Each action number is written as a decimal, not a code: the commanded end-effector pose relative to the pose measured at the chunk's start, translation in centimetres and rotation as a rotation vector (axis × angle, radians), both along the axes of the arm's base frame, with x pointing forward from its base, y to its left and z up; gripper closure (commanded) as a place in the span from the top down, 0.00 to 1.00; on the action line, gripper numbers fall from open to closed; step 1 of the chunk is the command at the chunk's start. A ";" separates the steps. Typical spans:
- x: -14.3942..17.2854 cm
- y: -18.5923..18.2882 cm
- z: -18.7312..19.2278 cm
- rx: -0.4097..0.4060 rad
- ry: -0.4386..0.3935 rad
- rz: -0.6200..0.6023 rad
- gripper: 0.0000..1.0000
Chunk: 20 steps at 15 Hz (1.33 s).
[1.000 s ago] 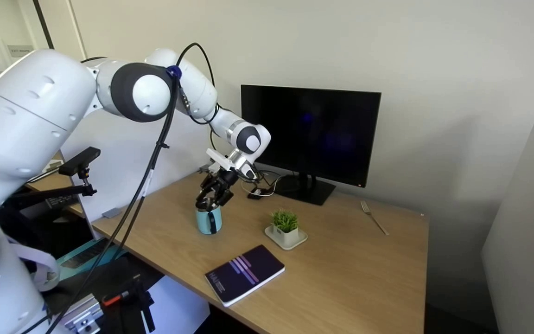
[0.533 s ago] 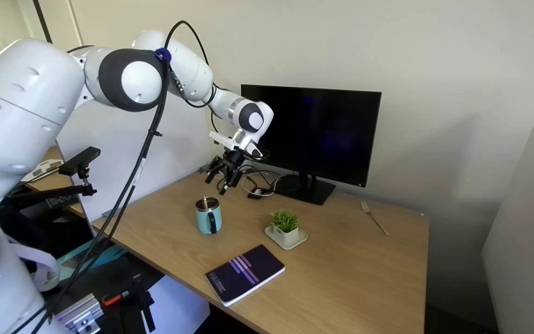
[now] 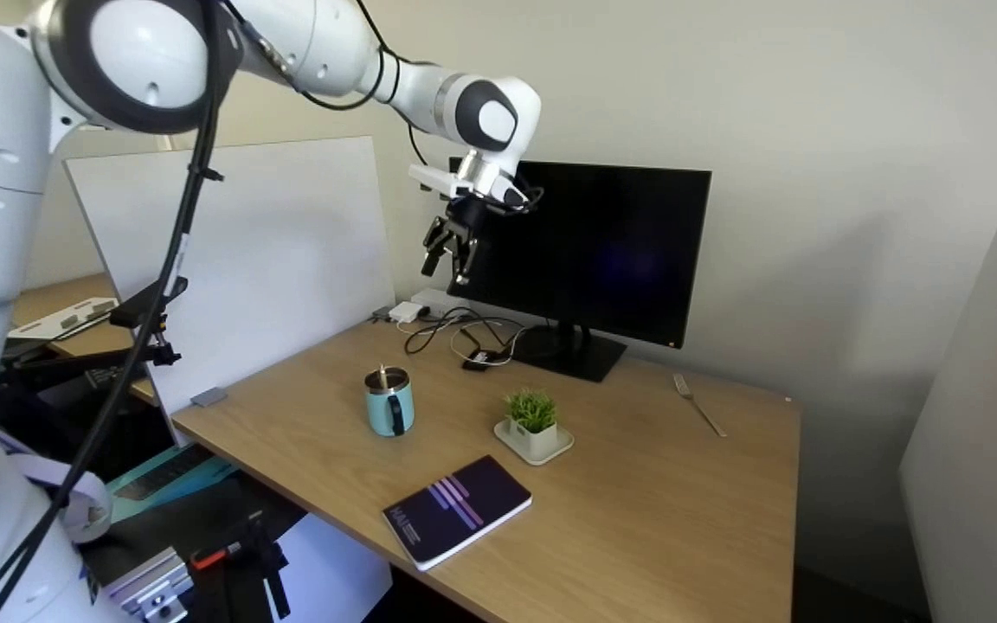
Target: Pick the pen and put it in the cup
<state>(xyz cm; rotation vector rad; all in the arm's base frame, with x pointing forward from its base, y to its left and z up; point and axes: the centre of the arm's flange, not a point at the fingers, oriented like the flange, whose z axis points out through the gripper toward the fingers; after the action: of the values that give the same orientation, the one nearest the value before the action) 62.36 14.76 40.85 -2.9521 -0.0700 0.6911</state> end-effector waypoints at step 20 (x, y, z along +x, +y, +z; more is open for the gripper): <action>-14.3 -19.5 8.6 0.071 -0.391 -0.071 1.00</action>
<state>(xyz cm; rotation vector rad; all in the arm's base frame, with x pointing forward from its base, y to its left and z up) 48.05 -4.73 49.41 -2.9572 -0.0204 0.0935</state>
